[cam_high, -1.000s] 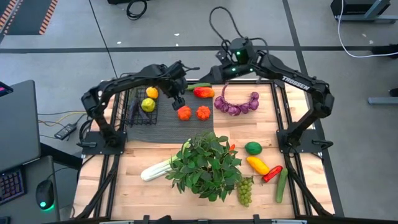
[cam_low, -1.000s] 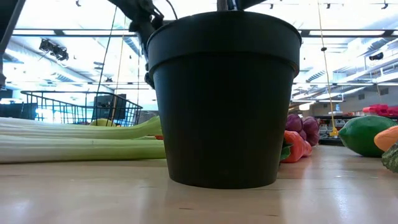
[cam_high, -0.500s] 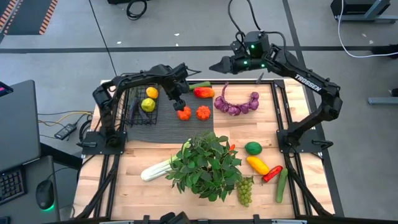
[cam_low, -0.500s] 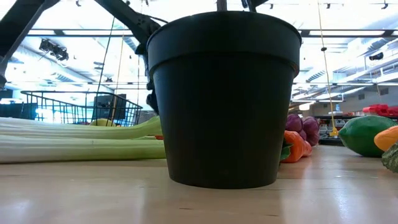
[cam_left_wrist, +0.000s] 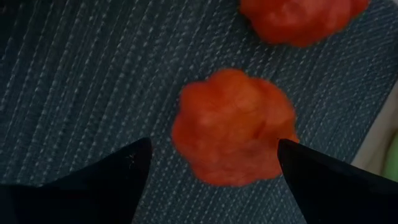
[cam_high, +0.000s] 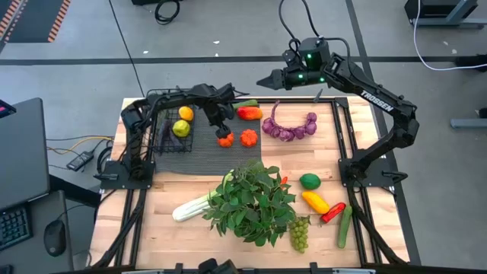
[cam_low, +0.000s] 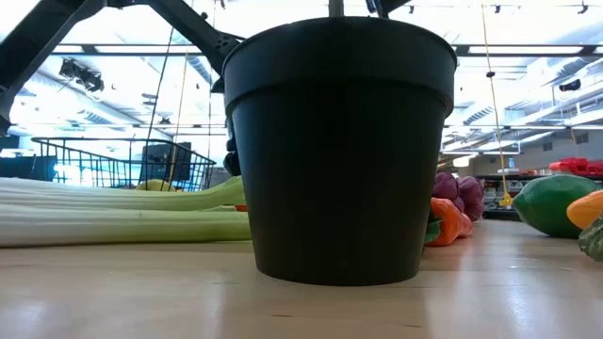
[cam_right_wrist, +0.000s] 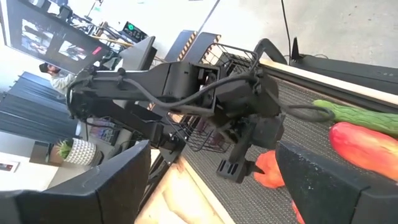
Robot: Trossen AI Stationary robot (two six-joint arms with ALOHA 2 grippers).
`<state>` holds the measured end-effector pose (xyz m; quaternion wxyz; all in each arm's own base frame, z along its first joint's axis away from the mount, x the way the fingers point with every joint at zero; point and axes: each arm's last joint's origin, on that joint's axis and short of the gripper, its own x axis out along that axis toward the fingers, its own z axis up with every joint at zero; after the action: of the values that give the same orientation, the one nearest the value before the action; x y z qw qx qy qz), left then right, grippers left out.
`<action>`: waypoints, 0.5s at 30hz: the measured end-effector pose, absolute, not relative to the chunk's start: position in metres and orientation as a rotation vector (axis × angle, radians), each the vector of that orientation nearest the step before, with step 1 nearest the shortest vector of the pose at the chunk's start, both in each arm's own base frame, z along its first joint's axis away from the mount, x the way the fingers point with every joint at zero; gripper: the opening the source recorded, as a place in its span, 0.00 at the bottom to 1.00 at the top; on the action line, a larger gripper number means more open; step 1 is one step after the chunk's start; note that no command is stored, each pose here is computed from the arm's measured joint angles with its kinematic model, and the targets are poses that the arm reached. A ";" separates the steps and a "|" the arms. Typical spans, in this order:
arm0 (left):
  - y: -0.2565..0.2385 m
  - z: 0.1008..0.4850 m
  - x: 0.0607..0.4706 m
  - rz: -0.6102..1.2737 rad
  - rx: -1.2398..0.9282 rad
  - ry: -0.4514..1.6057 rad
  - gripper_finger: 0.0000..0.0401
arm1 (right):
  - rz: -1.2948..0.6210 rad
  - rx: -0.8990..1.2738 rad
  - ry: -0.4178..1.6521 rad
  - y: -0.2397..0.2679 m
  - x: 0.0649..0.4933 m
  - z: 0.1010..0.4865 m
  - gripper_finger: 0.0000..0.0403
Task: Build produce basket
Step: Put the left orange pumpkin into the wire basket
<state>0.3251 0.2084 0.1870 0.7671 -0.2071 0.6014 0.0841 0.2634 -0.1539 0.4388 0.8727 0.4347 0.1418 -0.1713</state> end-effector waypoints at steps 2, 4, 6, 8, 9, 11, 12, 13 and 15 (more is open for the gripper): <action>0.204 0.187 0.328 0.178 -0.444 1.300 0.88 | -0.360 0.910 0.303 -0.155 0.262 0.438 0.86; 0.200 0.187 0.331 0.168 -0.438 1.305 0.88 | -0.363 0.910 0.314 -0.155 0.262 0.437 0.86; 0.196 0.187 0.333 0.161 -0.434 1.306 0.88 | -0.363 0.902 0.328 -0.155 0.261 0.436 0.86; 0.192 0.186 0.337 0.157 -0.432 1.305 0.88 | -0.364 0.901 0.343 -0.154 0.261 0.435 0.86; 0.190 0.186 0.339 0.157 -0.431 1.304 0.88 | -0.365 0.901 0.351 -0.154 0.261 0.434 0.86; 0.187 0.184 0.340 0.155 -0.425 1.313 0.88 | -0.364 0.894 0.355 -0.154 0.261 0.434 0.86; 0.186 0.182 0.342 0.160 -0.415 1.316 0.88 | -0.363 0.890 0.356 -0.154 0.261 0.434 0.86; 0.185 0.180 0.344 0.166 -0.406 1.323 0.88 | -0.361 0.889 0.357 -0.154 0.261 0.434 0.86; 0.184 0.178 0.345 0.178 -0.398 1.334 0.89 | -0.354 0.890 0.359 -0.154 0.261 0.434 0.86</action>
<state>0.3451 0.1839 0.1784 0.7637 -0.1831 0.6136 0.0821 0.2608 -0.1536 0.4337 0.8721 0.4258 0.1717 -0.1695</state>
